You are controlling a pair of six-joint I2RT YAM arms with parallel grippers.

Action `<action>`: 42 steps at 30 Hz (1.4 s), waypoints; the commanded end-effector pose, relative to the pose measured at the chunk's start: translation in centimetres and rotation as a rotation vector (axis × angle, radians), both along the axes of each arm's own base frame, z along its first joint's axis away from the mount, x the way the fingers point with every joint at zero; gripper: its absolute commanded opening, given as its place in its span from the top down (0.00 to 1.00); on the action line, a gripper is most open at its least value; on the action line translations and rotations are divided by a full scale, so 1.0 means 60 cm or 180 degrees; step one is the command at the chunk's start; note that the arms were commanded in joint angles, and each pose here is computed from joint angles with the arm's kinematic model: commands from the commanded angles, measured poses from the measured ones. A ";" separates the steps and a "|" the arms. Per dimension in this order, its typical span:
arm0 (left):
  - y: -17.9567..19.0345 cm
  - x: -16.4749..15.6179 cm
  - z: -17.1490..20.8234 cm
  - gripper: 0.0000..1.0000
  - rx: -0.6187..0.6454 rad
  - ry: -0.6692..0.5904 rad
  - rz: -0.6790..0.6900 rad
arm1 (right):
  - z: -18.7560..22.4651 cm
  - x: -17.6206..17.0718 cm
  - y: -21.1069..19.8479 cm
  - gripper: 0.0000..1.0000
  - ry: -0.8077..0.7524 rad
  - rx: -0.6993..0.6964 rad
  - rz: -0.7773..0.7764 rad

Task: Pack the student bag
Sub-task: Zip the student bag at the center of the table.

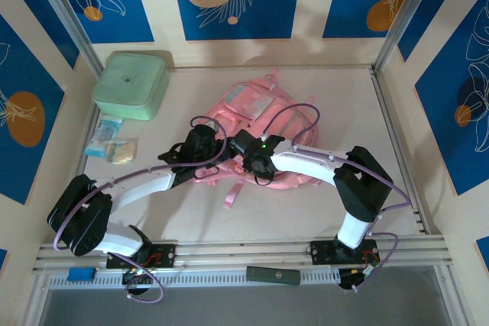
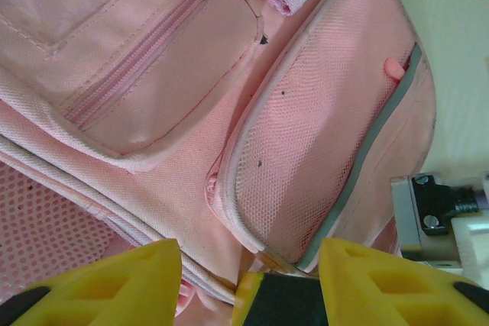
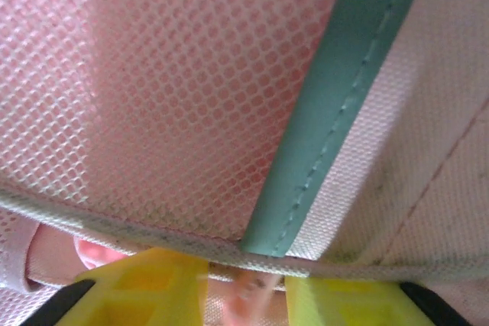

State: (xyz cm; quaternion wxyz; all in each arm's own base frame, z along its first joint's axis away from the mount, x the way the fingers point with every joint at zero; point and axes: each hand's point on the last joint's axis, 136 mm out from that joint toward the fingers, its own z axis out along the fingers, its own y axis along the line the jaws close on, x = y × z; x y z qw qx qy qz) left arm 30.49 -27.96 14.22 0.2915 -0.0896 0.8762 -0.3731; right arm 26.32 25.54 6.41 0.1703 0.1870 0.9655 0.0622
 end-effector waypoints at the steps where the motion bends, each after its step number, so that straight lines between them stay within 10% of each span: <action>1: -0.005 0.001 0.006 0.49 -0.0157 0.0031 0.0034 | 0.029 0.022 0.009 0.79 -0.0208 0.0019 0.0020; 8: -0.021 0.006 -0.008 0.49 -0.0309 0.0123 0.0155 | 0.053 -0.006 -0.013 0.99 -0.0186 0.0072 0.0237; 23: -0.099 0.018 -0.044 0.68 -0.0740 0.0335 0.0490 | 0.051 -0.035 -0.003 1.00 -0.0176 0.0299 0.0714; 28: -0.079 0.034 -0.050 1.00 -0.0570 0.0266 0.0676 | 0.055 -0.041 -0.025 1.00 -0.0136 0.0144 0.0701; 42: 0.093 0.069 -0.051 1.00 0.0201 0.0262 0.0400 | 0.079 -0.028 -0.136 1.00 -0.0246 -0.0132 0.1382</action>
